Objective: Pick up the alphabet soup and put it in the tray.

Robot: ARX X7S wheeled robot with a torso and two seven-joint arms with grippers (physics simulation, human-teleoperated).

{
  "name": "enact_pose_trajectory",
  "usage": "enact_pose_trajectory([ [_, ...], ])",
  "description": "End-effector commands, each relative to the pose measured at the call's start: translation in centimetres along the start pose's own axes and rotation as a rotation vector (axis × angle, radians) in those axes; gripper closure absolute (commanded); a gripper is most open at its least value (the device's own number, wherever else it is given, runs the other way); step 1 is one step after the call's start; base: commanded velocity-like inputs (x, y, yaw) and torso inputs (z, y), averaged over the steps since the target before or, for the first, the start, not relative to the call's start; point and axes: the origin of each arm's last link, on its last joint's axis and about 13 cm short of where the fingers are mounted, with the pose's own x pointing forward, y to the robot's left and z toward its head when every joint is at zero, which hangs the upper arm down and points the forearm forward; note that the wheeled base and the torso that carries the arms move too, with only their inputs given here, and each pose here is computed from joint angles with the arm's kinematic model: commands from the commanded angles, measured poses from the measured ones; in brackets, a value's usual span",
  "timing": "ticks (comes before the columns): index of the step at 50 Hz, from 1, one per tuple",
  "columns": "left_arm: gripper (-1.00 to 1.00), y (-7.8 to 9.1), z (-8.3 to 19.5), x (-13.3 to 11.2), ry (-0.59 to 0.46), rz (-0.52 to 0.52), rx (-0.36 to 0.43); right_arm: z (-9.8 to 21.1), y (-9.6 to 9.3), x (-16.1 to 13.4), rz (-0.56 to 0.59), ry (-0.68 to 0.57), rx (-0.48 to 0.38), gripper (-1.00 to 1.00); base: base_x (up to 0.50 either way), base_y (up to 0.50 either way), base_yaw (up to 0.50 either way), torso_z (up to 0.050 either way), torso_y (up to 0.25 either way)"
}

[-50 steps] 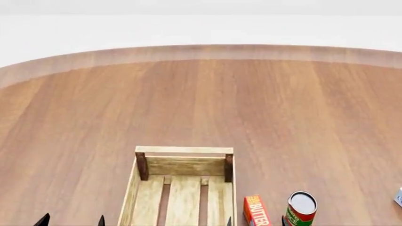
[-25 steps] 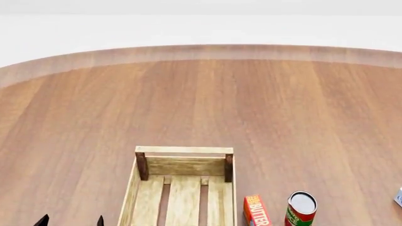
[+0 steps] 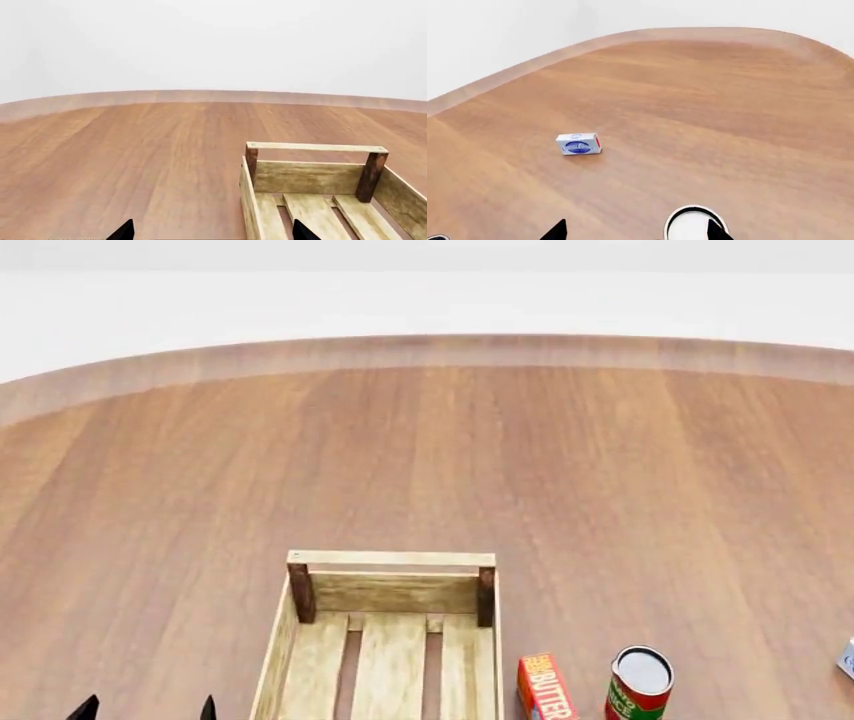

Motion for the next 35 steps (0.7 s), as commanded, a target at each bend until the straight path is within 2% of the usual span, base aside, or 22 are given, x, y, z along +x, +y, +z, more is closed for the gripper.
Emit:
enact_pose_trajectory([
  [1, -1.00, 0.0, 0.0, 0.0, 0.005, 0.003, -0.004, 0.9, -1.0, -0.3, -0.121, 0.004, 0.049, -1.00, 0.00, 0.00, 0.00, 0.000, 0.000],
  [7, -1.00, 0.0, -0.1, 0.0, 0.007, 0.003, -0.004, 0.7, -1.7, 0.3, -0.168, 0.010, 0.055, -1.00, 0.00, 0.00, 0.00, 0.000, 0.000],
  [19, -1.00, 0.0, -0.1, 0.0, 0.006, 0.002, 0.002, -0.9, -2.6, 1.4, -0.181, 0.092, 0.076, -1.00, 0.00, 0.00, 0.00, 0.000, 0.000],
  [25, -1.00, 0.0, -0.1, 0.0, 0.004, 0.001, 0.005, -1.7, -2.5, 1.9, -0.176, 0.150, 0.039, -1.00, 0.00, 0.00, 0.00, 0.000, 0.000],
  [35, -1.00, -0.1, -0.1, 0.0, 0.004, -0.001, 0.006, -2.5, -1.7, 2.7, -0.173, 0.150, 0.005, -1.00, 0.00, 0.00, 0.00, 0.000, 0.000],
])
